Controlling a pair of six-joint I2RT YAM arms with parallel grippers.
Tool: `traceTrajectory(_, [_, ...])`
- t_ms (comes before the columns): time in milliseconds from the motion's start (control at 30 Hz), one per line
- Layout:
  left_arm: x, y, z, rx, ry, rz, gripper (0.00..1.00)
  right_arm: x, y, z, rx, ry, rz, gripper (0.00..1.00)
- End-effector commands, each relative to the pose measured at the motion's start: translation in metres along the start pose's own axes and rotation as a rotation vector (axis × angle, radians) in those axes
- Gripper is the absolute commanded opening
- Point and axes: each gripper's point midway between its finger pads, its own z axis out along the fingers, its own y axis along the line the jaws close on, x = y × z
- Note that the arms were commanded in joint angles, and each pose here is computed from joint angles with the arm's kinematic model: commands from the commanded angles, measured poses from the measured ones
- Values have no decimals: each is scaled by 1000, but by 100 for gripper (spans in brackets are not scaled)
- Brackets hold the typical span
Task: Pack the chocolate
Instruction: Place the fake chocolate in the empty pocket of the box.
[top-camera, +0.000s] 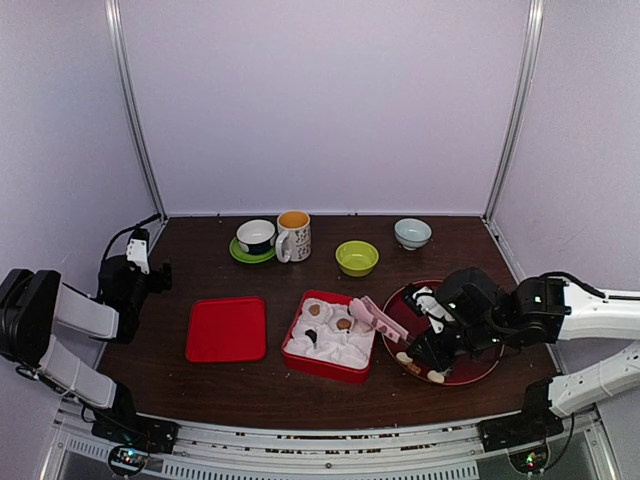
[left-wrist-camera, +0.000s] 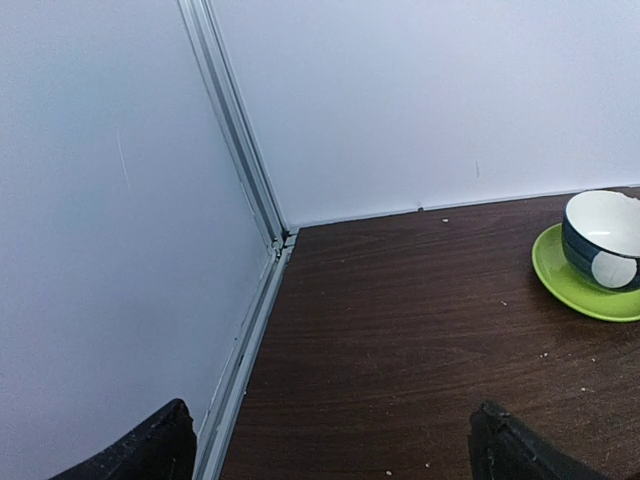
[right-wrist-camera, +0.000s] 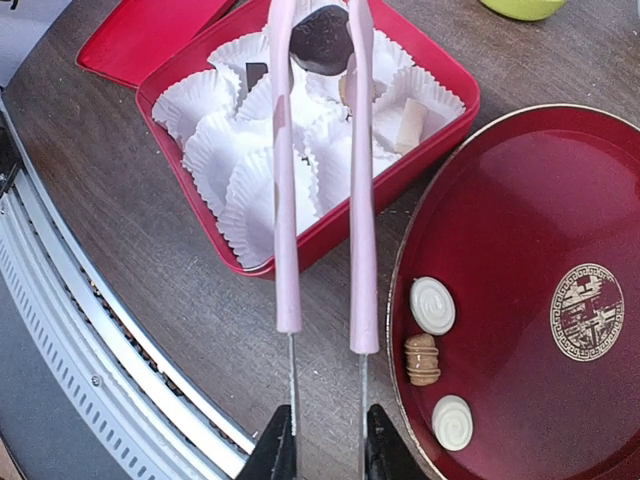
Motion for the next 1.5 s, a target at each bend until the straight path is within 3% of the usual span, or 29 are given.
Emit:
traceTrajectory(0, [-16, 5, 2, -14, -61, -13, 98, -27, 22, -1, -51, -64, -31, 21])
traceTrajectory(1467, [-16, 5, 2, -12, -61, -13, 98, -14, 32, 66, 19, 107, -102, 22])
